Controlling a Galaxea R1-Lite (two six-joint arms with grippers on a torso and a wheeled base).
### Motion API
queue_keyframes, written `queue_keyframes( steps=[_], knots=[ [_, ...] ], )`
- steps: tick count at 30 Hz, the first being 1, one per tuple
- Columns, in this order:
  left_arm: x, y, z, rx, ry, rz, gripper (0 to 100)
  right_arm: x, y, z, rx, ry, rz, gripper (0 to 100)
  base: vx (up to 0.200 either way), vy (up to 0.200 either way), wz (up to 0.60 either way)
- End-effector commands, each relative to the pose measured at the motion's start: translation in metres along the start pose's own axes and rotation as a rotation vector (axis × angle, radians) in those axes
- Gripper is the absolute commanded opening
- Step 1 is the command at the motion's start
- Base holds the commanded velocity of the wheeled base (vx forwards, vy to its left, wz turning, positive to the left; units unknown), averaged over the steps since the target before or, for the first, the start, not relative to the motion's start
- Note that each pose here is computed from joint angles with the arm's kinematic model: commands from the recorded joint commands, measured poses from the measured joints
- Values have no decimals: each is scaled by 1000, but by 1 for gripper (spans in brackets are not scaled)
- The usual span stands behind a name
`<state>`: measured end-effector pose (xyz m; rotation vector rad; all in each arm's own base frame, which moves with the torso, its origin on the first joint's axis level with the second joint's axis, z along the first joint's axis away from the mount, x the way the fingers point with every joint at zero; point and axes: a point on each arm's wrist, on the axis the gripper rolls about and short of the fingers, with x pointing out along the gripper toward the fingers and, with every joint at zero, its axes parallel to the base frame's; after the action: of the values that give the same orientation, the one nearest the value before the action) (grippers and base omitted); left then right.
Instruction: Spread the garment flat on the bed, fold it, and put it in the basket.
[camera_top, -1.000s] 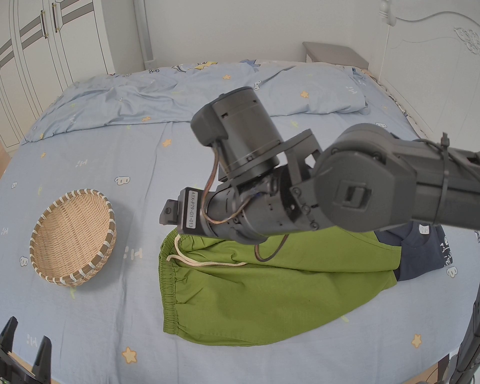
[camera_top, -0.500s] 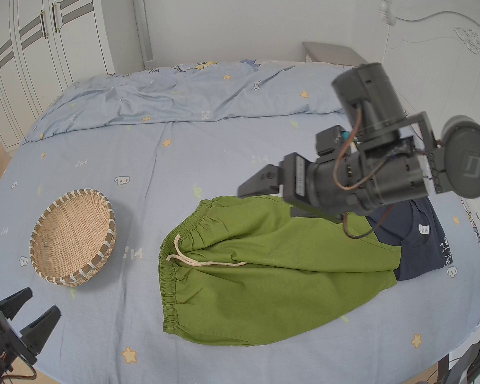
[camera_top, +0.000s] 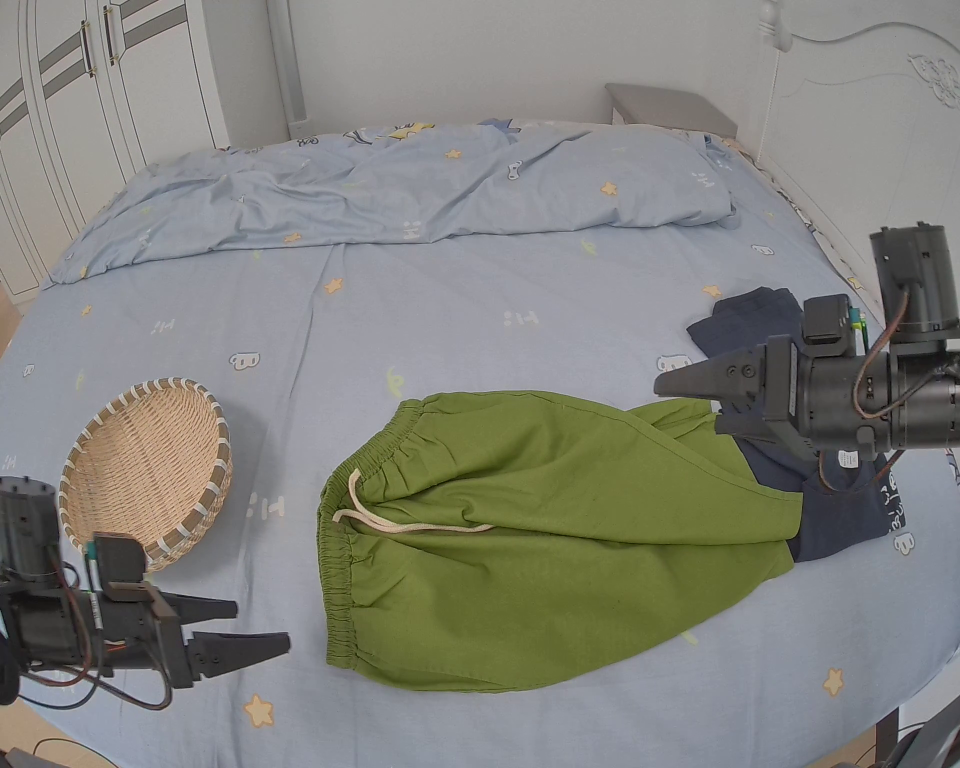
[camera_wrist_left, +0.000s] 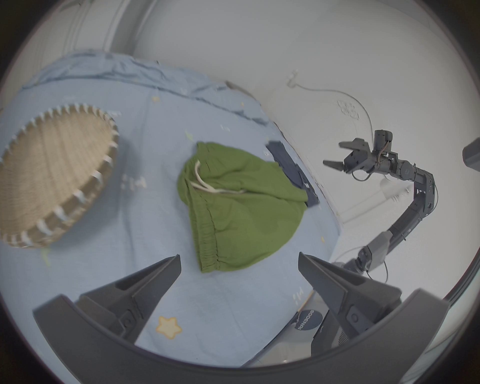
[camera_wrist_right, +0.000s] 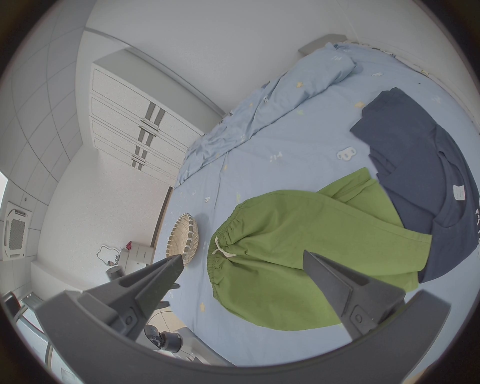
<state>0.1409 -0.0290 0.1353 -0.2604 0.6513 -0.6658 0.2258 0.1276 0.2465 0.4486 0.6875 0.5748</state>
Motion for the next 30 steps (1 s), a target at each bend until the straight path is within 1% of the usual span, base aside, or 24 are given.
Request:
queue_keyframes(
  steps=[1,11,16,20,22,25,27,30],
  knots=[
    [81,55,-27,-112,291,-178,100,-51,-33,-15,-9,-123,29,100,0,0,0],
    [90,65,-31,-155,317,-177,100,-49,-32,-17,-11,-112,34,100,0,0,0],
    [101,69,-35,-153,329,-185,100,-50,-32,-17,-10,-110,36,100,0,0,0],
    [106,73,-33,-160,309,-183,100,-50,-32,-18,-11,-112,37,100,0,0,0],
    [107,72,-31,-179,296,-183,100,-50,-32,-18,-11,-112,37,100,0,0,0],
    [115,63,-25,-227,269,-205,100,-50,-32,-17,-10,-112,36,100,0,0,0],
    [121,62,-24,-259,258,-215,100,-50,-33,-17,-9,-114,34,100,0,0,0],
    [125,63,-25,-280,237,-221,100,-51,-32,-17,-10,-115,34,100,0,0,0]
  ],
)
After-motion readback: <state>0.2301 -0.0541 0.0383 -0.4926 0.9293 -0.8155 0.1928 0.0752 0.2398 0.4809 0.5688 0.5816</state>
